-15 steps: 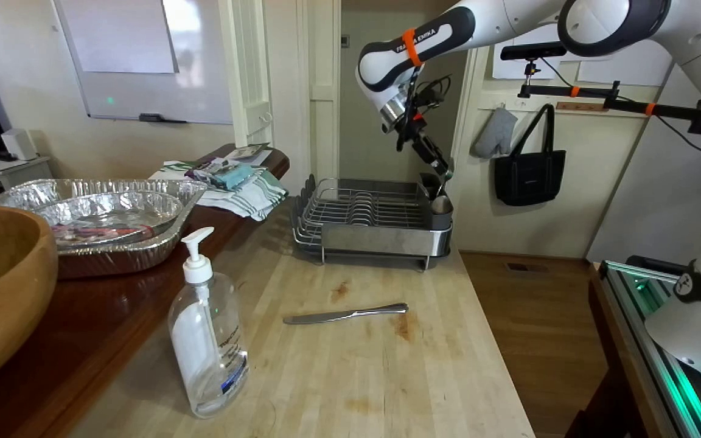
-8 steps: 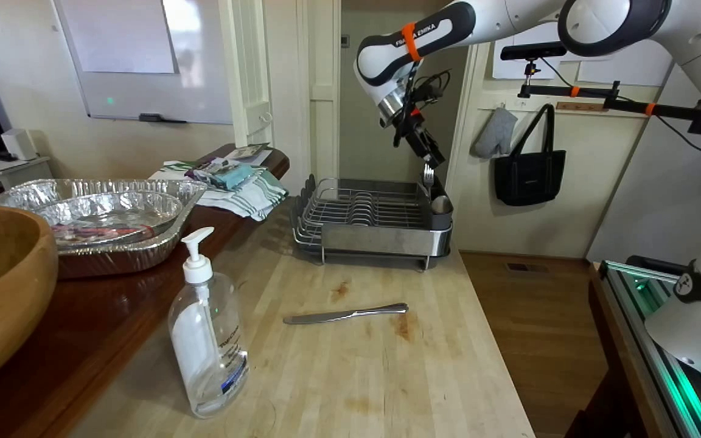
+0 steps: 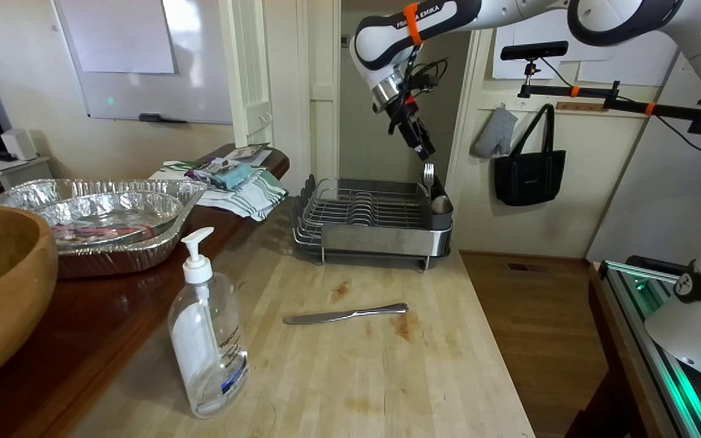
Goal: Put the silver fork on the dishrack.
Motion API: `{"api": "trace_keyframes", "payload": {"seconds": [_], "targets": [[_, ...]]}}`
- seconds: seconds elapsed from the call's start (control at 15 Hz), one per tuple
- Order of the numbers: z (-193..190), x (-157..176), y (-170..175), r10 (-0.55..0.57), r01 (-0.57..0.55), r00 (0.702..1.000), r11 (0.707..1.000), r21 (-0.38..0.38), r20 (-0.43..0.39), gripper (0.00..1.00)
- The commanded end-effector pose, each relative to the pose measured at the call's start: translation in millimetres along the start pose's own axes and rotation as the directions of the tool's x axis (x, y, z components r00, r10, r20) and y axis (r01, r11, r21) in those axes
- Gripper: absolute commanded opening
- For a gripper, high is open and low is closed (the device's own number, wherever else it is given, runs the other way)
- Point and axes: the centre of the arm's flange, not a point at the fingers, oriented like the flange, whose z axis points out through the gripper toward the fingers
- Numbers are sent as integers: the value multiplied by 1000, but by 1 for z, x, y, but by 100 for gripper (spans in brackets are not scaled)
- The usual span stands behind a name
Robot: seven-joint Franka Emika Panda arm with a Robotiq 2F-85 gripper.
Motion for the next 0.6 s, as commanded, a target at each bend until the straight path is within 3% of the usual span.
{"api": "trace_keyframes", "payload": {"seconds": [0.0,0.2,0.53], "targets": [[-6,-35,-31,-20,8,991,996,-92,-132,100],[-18,-53,-56,-56,14,964,987,-159,-260,100],[-21,-82,-93,-93,9,892,982,-188,-443,100]]}}
